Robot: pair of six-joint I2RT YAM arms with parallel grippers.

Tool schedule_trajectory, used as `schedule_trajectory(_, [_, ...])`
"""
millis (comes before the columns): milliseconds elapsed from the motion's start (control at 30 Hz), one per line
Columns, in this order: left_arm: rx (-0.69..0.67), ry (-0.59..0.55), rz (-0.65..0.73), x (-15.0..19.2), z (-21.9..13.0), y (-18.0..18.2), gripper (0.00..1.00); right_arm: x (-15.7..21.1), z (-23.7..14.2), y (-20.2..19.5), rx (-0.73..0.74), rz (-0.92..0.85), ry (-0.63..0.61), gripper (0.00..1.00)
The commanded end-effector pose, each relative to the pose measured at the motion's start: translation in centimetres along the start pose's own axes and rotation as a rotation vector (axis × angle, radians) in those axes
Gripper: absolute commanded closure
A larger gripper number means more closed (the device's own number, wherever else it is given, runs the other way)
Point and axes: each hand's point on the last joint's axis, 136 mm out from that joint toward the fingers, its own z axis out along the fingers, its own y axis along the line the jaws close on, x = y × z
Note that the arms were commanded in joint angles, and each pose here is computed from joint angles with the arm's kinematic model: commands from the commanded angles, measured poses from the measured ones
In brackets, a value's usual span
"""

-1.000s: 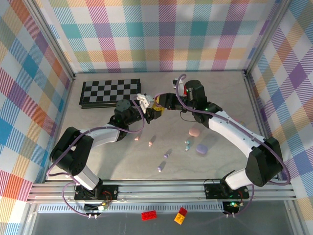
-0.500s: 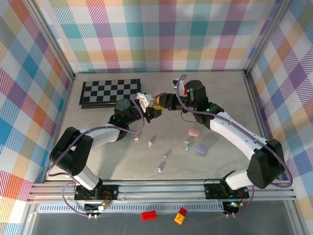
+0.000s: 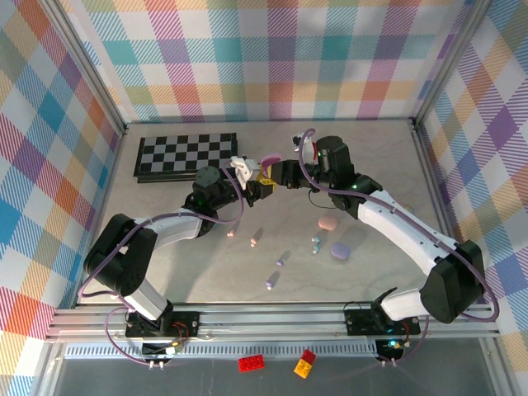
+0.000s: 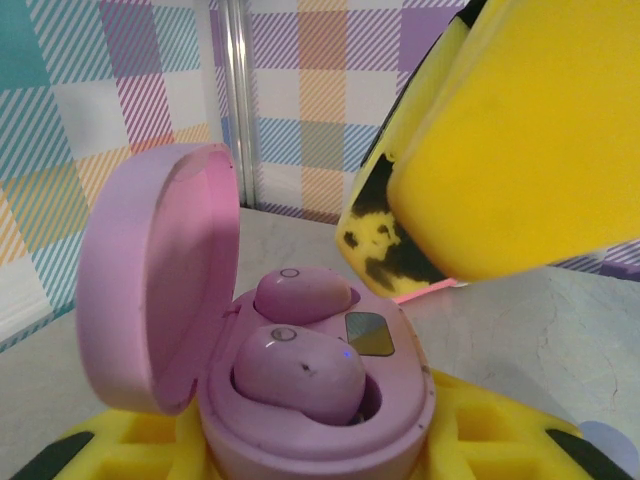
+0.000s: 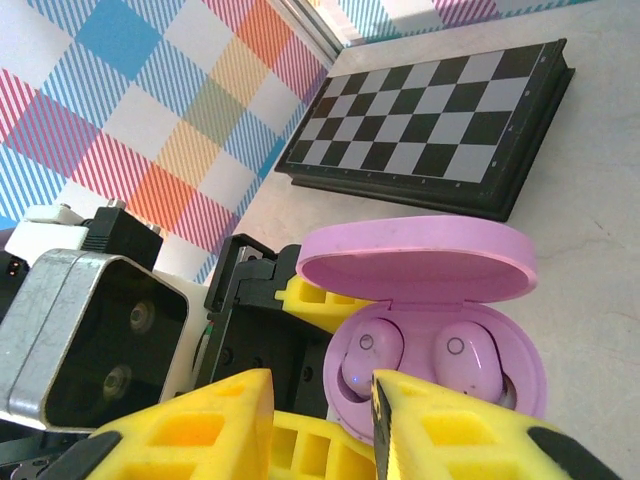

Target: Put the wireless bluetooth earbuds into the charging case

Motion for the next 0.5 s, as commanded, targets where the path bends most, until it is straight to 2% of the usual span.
schedule_trajectory(0, [0.014,-0.066,0.073,-2.7,0.1,-0.6,0.65,-1.8,-1.8,2.1,-0.028,-0.068,-0.064,0.69])
schedule_trajectory(200, [0.011,-0.049,0.094,-2.3,-0.1,-0.7,0.65,-3.4,-3.1,3.1,-0.028,-0.113,-0.112,0.62])
schedule_trajectory(367, [0.014,-0.034,0.106,-2.0,-0.3,-0.9,0.65,-4.6,-2.3,2.9,-0.001,-0.11,-0.088,0.6])
schedule_trajectory(467, [0.014,-0.032,0.111,-2.0,-0.4,-0.9,0.65,-5.2,-1.4,2.7,0.033,-0.124,-0.031,0.56])
